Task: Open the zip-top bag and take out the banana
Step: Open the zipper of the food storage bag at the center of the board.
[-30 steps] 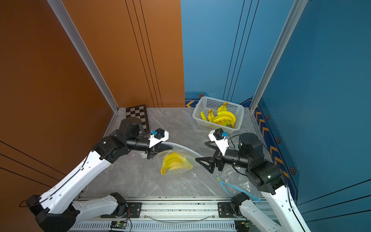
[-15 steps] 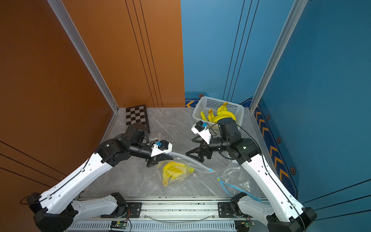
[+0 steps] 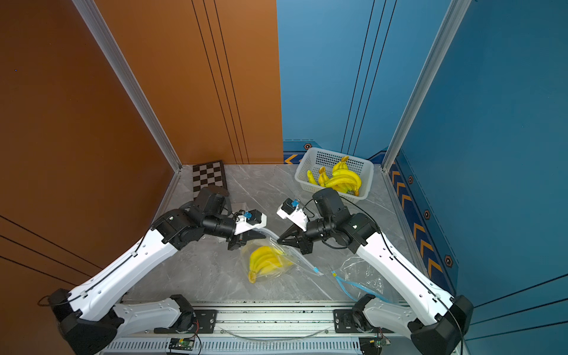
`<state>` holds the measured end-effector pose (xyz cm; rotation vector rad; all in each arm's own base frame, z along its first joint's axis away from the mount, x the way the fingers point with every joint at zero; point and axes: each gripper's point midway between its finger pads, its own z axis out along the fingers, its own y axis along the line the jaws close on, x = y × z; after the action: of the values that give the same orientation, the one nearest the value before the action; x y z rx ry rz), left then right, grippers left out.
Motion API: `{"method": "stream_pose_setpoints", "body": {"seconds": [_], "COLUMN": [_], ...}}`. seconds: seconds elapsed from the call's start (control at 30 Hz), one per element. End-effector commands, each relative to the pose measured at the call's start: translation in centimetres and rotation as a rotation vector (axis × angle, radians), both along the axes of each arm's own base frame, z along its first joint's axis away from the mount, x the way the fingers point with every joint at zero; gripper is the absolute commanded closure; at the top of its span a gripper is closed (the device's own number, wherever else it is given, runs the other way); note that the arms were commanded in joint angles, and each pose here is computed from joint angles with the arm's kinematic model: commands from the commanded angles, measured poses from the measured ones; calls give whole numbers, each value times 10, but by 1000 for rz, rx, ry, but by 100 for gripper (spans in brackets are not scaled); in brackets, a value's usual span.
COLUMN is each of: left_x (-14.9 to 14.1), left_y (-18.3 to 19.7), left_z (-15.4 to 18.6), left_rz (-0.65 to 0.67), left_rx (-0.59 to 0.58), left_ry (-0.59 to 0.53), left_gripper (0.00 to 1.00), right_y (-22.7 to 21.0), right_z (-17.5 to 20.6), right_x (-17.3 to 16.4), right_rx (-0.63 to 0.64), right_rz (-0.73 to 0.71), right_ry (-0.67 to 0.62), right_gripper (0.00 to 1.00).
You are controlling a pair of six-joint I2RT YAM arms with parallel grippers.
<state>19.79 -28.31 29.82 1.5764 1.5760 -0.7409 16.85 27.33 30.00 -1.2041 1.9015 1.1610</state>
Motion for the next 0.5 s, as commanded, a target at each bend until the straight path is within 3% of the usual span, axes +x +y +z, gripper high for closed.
{"method": "stream_pose_setpoints", "body": {"seconds": [0.0, 0.03, 0.1, 0.17, 0.33, 0.47], "left_x": [47, 58, 74, 86, 112, 81], "left_y": [-20, -27, -41, -50, -4, 48], "left_z": [51, 62, 78, 83, 64, 41], "left_rz": [95, 110, 137, 177, 546, 730], "left_rx": [-105, -124, -167, -202, -270, -327], "left_ry": [-131, -140, -139, -93, 215, 366], "left_gripper": [100, 99, 69, 53, 1, 2], "right_y": [-6, -9, -11, -11, 10, 44], "right_z": [55, 65, 75, 71, 36, -4], "right_x": [18, 23, 24, 26, 25, 18], "right_rx": [135, 144, 139, 83, 2, -70], "right_rz": [-173, -219, -266, -323, -410, -369], "right_ry": [-137, -158, -183, -210, -220, -214], "right_gripper": [100, 100, 100, 100, 100, 100]}}
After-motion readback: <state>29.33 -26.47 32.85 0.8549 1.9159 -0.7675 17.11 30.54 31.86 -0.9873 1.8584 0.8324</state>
